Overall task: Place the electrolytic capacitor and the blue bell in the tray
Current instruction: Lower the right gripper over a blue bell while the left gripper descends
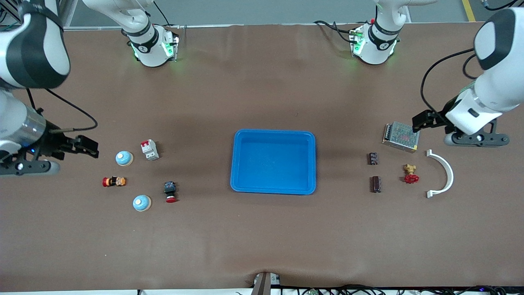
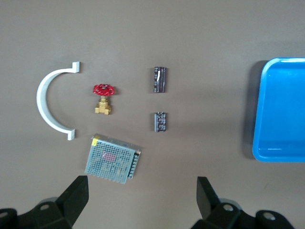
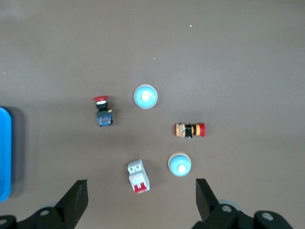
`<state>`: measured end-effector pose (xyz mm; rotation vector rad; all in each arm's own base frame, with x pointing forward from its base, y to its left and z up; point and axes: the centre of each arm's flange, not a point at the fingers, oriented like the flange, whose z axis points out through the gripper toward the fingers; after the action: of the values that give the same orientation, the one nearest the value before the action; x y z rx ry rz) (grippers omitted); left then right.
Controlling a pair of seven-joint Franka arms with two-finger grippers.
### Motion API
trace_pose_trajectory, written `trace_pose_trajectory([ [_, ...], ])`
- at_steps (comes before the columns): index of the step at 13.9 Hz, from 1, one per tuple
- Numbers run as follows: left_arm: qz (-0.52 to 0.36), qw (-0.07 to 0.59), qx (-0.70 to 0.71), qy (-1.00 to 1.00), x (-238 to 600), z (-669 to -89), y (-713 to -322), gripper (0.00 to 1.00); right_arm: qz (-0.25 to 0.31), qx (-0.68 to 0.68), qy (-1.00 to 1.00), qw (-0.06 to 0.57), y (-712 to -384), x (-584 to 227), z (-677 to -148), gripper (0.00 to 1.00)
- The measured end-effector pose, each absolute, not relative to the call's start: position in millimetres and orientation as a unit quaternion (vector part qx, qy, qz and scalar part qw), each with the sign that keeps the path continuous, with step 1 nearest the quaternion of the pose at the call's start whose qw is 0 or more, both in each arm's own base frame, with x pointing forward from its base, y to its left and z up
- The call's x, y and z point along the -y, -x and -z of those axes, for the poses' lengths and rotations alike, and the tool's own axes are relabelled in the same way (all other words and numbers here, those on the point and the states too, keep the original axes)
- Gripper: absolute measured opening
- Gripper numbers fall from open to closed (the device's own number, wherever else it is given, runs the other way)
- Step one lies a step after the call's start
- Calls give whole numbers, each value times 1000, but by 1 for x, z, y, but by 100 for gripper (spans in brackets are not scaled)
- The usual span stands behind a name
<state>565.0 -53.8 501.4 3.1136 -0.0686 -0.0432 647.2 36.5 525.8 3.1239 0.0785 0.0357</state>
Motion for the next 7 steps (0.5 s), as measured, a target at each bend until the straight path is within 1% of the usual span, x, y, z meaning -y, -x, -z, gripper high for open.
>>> trace_pose_trajectory([
  [7, -3, 19, 13, -1000, 51, -420, -534, 100, -19, -25, -999, 9, -684, -38, -450, 100],
])
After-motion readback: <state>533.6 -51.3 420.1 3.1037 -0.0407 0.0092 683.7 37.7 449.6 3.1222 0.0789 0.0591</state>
